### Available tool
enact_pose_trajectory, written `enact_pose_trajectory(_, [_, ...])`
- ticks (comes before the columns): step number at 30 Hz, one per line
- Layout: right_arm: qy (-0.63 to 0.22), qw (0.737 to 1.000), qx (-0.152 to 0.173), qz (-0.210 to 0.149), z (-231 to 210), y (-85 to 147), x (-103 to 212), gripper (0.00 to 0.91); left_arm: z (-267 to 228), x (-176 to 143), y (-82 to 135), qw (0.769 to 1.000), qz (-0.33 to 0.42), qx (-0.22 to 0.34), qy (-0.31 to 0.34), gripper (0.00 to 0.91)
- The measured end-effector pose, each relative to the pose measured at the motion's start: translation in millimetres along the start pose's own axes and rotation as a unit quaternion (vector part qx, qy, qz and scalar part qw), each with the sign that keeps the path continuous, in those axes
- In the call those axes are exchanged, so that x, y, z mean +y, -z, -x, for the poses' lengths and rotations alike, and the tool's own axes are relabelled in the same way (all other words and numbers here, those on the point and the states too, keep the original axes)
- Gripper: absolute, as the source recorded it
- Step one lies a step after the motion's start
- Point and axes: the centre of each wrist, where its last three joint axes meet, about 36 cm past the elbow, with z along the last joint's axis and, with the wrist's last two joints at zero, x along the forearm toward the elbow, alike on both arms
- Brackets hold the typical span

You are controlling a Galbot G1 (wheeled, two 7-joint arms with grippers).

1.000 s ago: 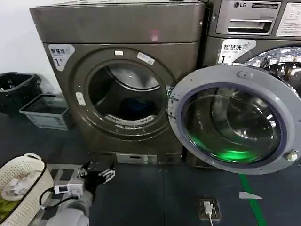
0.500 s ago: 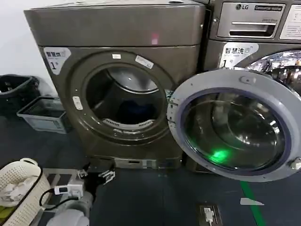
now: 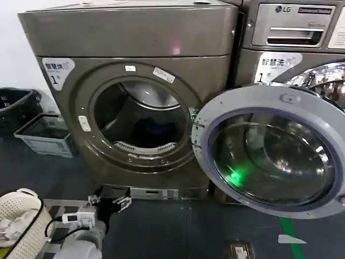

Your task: Grasp the clothes from the dryer.

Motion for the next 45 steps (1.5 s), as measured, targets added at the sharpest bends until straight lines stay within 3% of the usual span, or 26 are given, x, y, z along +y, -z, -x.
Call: enact_pose_trajectory(45, [-0.003,1.0,0.005,0.001,-0.9,-4.9,0.3,0.907,1.5,0.1,-0.7,1.0,0.002,0.001,-0.003,0.907])
